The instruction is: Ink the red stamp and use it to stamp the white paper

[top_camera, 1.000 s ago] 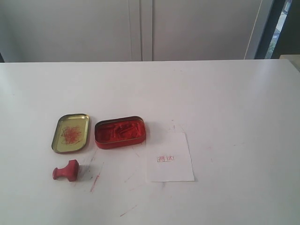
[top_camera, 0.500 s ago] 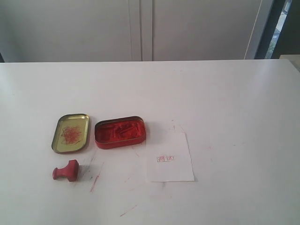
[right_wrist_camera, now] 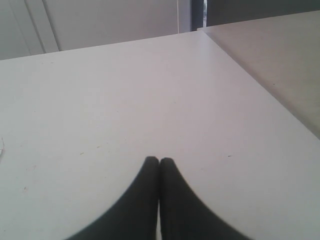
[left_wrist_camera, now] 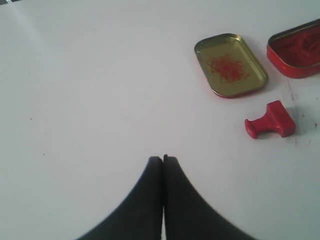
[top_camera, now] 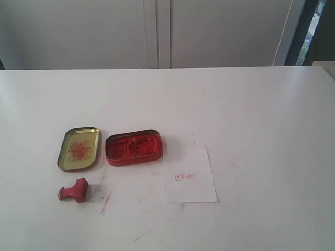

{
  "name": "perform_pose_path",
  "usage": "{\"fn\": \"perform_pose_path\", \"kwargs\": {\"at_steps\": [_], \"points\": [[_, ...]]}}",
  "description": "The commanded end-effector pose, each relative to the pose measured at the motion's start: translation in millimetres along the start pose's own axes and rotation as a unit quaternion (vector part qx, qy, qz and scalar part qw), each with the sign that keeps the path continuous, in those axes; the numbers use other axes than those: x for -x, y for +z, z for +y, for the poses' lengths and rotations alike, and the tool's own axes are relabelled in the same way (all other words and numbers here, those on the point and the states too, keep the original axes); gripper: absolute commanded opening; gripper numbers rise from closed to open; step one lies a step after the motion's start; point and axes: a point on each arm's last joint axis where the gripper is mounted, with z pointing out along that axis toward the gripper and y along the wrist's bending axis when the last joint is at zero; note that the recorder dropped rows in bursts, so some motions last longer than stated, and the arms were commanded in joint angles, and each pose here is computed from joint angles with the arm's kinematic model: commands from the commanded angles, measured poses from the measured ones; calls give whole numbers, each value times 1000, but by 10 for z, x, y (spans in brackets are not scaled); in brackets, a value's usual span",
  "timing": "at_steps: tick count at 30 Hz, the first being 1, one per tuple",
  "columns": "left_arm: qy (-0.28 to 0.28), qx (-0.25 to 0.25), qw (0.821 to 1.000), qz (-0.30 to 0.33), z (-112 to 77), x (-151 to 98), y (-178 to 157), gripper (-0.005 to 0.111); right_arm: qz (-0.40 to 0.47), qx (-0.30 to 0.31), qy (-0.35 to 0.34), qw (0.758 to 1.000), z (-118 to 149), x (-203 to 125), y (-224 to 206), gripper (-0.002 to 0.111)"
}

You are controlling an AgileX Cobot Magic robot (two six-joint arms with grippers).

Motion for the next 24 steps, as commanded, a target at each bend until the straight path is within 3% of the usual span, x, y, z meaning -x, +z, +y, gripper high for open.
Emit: {"fn": "perform_pose_path", "kwargs": {"at_steps": [1,6,11,24], "points": [[1,22,999,-50,-20,-211,51,0,-8,-2,-5,1000,-4,0,2,0],[18,19,999,-33,-68,-507,185,0,-8,-2,-5,1000,-4,0,2,0],[23,28,998,-42,-71,-652,323,0,-8,-2,-7,1000,-4,0,2,0],[18,25,999,-34,-80,-696,346,0,-8,-2,-20,1000,-4,0,2,0]]}}
